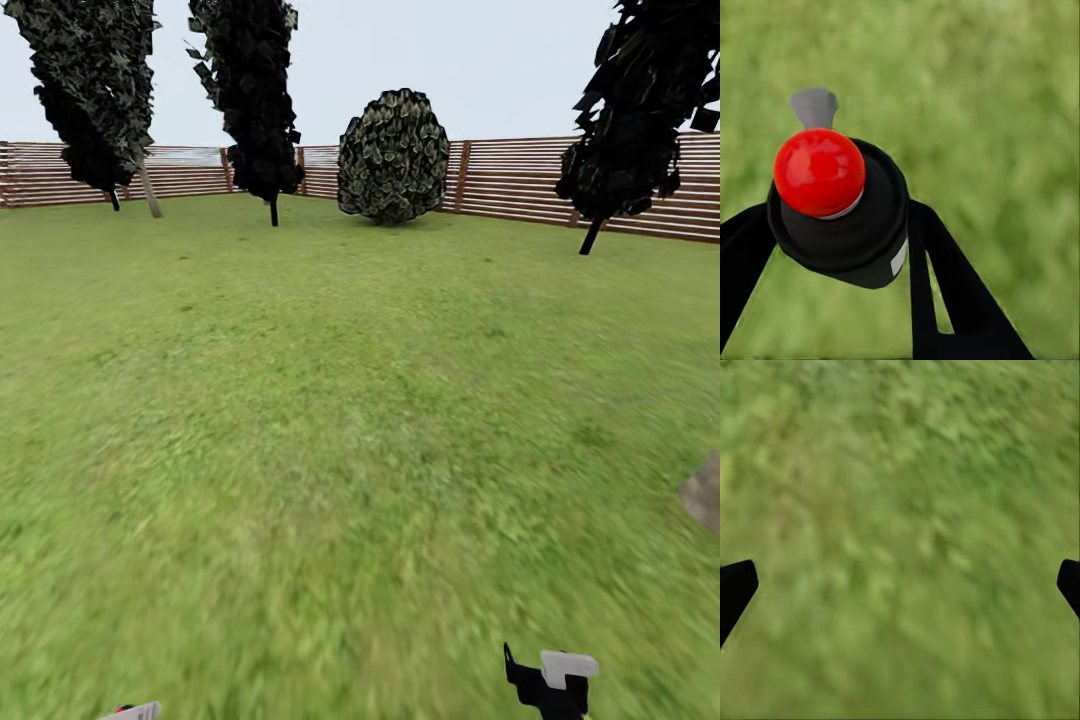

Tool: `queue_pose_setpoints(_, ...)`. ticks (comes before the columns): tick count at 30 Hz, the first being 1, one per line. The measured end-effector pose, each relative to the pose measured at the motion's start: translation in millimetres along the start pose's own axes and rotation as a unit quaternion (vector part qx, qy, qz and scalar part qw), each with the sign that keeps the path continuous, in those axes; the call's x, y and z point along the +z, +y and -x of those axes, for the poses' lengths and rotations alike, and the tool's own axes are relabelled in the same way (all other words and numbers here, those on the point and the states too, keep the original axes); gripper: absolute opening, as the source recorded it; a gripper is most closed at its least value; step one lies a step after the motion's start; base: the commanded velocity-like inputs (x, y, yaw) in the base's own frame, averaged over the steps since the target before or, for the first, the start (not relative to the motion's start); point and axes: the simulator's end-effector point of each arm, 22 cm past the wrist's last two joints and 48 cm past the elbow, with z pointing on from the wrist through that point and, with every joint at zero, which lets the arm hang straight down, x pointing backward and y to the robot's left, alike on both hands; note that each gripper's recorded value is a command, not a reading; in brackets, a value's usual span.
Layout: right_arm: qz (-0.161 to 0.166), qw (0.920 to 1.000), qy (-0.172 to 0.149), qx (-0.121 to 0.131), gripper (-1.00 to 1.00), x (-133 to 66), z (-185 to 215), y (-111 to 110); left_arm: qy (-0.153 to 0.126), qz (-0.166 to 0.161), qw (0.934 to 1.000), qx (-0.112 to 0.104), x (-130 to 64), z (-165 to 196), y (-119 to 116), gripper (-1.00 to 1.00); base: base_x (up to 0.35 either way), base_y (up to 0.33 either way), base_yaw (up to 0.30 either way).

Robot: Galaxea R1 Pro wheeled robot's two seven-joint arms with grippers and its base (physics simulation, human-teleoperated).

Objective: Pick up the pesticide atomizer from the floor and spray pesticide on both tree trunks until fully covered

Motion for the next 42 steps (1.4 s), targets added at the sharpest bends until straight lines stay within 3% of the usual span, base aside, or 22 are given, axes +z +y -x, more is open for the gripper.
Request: queue_pose_setpoints(42, 0.000, 1.0000, 0.005, -0.001, 1.00, 0.0, -5.1, 0.9, 0.004, 0.001, 1.0000, 0.003, 0.3, -3.8, 1.8, -1.00, 0.000, 0.021, 0.279)
